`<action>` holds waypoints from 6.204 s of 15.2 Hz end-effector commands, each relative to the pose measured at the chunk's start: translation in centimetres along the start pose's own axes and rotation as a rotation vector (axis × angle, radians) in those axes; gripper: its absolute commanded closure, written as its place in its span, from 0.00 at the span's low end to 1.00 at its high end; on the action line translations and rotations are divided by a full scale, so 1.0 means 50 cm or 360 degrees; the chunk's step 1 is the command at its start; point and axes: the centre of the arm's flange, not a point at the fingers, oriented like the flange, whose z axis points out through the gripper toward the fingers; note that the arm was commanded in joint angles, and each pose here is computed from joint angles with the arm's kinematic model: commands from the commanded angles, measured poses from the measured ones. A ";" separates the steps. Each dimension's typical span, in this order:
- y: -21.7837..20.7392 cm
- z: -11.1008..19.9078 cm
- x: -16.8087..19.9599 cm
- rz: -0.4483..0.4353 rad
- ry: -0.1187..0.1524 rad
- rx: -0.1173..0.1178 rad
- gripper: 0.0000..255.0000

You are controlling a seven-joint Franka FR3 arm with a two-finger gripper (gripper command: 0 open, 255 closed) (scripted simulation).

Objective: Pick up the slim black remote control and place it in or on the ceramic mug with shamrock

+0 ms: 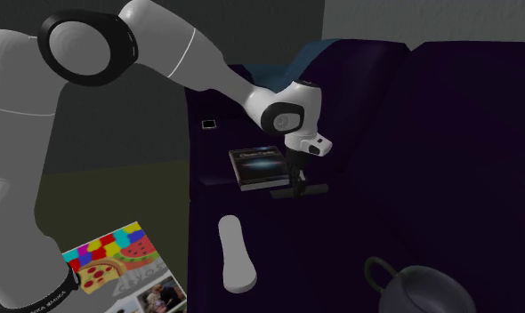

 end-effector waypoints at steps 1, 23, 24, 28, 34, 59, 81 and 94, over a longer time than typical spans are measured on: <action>-0.004 0.005 -0.001 -0.0004 -0.0005 0.0000 1.00; -0.018 -0.196 -0.006 -0.0004 -0.0005 0.0000 1.00; -0.019 -0.207 -0.006 -0.0004 -0.0005 0.0000 1.00; -0.022 -0.249 -0.006 -0.0004 -0.0005 0.0000 1.00; -0.026 -0.312 -0.008 -0.0004 -0.0005 0.0000 1.00; 0.512 -0.378 0.109 -0.0004 -0.0005 0.0000 1.00; 0.811 -0.278 0.173 -0.0004 -0.0005 0.0000 1.00; 0.815 -0.274 0.172 -0.0004 -0.0005 0.0000 0.00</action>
